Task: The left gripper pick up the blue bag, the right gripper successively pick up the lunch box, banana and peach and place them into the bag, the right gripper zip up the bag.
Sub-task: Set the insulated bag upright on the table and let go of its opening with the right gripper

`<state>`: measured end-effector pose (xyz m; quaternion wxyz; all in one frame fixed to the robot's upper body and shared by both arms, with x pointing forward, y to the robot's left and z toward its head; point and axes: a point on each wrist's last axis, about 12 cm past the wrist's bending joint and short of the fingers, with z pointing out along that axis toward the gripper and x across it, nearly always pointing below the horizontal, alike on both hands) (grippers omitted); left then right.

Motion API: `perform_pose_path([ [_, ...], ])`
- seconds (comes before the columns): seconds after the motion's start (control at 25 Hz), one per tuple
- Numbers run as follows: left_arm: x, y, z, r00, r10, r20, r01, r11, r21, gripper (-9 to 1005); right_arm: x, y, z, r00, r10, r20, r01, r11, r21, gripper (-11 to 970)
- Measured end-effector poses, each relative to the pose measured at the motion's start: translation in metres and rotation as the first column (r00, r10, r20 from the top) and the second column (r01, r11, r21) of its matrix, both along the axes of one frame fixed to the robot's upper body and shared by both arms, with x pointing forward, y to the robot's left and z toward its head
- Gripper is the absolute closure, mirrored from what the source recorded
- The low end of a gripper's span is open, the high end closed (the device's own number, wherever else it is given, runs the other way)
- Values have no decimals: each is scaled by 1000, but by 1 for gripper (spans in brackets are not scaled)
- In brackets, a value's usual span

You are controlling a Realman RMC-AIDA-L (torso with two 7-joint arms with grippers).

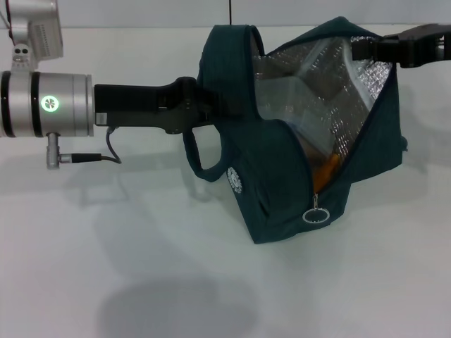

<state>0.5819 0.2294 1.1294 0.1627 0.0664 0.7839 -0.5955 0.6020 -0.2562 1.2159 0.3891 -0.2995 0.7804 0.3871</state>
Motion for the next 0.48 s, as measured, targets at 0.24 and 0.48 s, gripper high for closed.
perform_pose_path([
  [0.24, 0, 3, 2, 1000, -6, -3, 6, 1000, 4, 960, -3, 5, 2, 999, 34, -6, -34, 999, 16, 952],
  [0.48, -2, 6, 7, 999, -29, -14, 29, 1000, -9, 959, -8, 7, 12, 997, 82, 1, -82, 993, 87, 922],
])
